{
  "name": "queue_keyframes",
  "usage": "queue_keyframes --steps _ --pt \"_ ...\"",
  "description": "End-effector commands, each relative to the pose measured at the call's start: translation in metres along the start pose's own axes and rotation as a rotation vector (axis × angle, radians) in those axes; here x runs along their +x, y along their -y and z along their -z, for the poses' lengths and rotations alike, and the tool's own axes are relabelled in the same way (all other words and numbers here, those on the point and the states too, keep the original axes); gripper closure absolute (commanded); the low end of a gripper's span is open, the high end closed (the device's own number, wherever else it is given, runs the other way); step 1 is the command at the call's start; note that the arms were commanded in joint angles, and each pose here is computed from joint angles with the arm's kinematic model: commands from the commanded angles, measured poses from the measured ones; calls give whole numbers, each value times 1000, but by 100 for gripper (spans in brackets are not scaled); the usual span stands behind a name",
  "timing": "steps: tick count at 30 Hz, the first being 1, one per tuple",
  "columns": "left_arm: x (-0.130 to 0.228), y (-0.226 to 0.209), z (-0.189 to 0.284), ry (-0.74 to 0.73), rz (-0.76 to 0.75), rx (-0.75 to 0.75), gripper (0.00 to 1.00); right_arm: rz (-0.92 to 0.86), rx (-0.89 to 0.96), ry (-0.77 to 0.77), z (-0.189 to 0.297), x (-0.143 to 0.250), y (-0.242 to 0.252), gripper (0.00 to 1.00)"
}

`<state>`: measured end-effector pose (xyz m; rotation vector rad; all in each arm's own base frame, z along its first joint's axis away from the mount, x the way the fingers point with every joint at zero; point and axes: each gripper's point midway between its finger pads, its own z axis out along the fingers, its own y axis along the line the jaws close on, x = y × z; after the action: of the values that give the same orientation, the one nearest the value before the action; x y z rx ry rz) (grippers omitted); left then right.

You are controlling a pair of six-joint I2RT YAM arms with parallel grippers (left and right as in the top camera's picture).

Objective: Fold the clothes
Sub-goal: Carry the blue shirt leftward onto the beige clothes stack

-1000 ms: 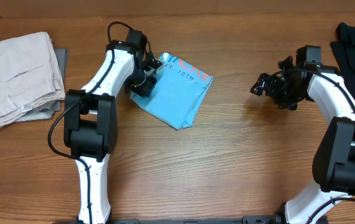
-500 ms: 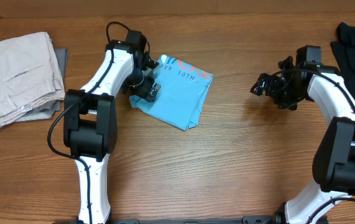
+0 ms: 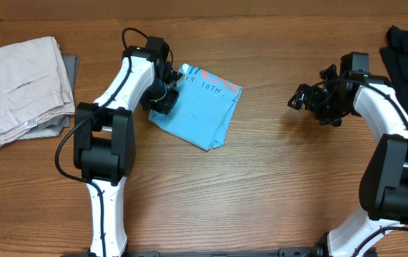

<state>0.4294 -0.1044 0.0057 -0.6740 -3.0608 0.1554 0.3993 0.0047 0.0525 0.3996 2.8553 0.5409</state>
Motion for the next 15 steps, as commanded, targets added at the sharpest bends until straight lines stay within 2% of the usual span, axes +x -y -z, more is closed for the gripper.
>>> queue_keyframes --steps 1,5,15 --pt "2 -19 2 -4 77 -51 96 15 0 42 11 -9 -4 0" --pt "-3 -41 31 61 126 -94 96 15 0 42 11 -9 -4 0" --pt "15 -104 113 180 215 -287 96 15 0 42 11 -9 -4 0"
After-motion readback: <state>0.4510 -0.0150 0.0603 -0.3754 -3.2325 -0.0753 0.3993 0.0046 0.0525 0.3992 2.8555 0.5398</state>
